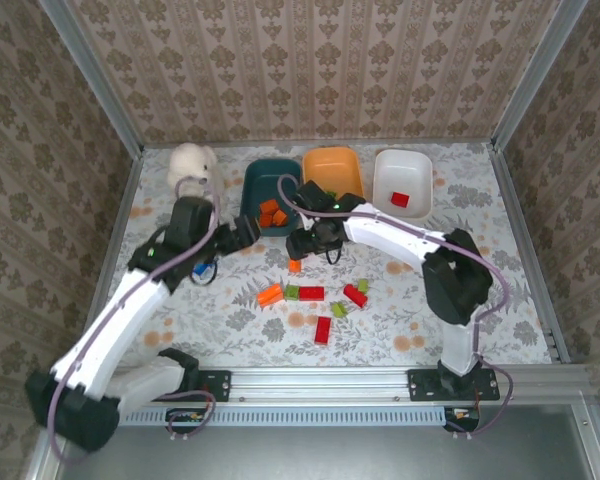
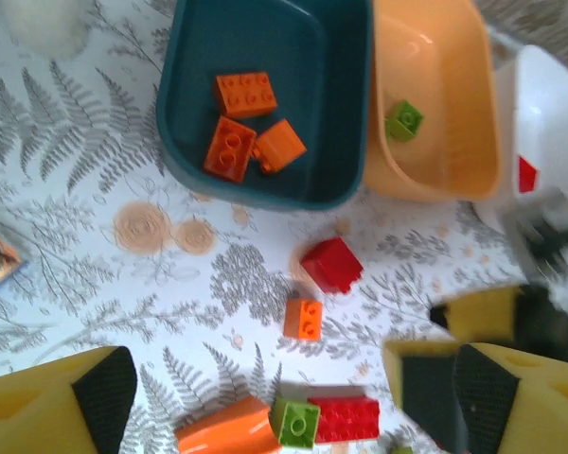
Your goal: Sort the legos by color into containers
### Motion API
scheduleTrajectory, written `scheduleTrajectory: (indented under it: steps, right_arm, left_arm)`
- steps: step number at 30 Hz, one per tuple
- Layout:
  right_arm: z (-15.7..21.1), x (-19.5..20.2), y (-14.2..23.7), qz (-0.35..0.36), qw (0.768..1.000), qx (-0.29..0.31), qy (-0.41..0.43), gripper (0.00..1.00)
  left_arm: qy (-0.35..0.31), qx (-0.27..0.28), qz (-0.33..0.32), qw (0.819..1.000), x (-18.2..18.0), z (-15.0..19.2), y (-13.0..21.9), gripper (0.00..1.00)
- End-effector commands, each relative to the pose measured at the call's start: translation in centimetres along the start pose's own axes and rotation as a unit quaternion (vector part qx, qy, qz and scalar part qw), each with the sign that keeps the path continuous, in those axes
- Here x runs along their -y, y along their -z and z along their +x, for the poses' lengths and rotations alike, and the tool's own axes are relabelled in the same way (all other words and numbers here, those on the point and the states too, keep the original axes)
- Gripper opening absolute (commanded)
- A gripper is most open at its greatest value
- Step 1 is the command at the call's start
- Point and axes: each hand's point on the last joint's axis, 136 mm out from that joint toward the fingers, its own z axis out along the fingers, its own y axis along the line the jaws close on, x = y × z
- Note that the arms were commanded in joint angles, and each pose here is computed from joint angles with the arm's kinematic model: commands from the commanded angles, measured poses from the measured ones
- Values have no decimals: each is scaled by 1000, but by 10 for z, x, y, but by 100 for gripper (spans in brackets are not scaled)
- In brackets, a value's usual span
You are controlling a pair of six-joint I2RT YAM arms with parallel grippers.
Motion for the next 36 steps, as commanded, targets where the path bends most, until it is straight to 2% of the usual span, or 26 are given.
scheduleTrajectory:
  steps: [1, 8, 22, 28, 31, 36]
  right_arm:
    - [-10, 3, -7, 26, 999, -4, 32, 73]
    - [-15, 13, -35, 62, 997, -19, 45, 73]
    - [-14, 22, -64, 88, 993, -42, 62, 54]
    - [-13, 22, -67, 86, 993, -44, 60, 44]
    - [-15, 23, -63, 91, 993, -40, 59, 35]
    - [-20, 26, -29, 102, 994, -8, 49, 28]
  left_arm:
    - [-1, 39, 52, 998, 7, 3, 25, 100]
    - [22, 61, 44, 997, -10, 17, 52, 100]
    - [17, 48, 59, 997, 1, 12, 47, 100]
    - [17, 43, 64, 997, 4, 12, 44, 100]
    - [16, 43, 67, 997, 6, 11, 43, 100]
    - [13, 36, 77, 996, 10, 12, 37, 100]
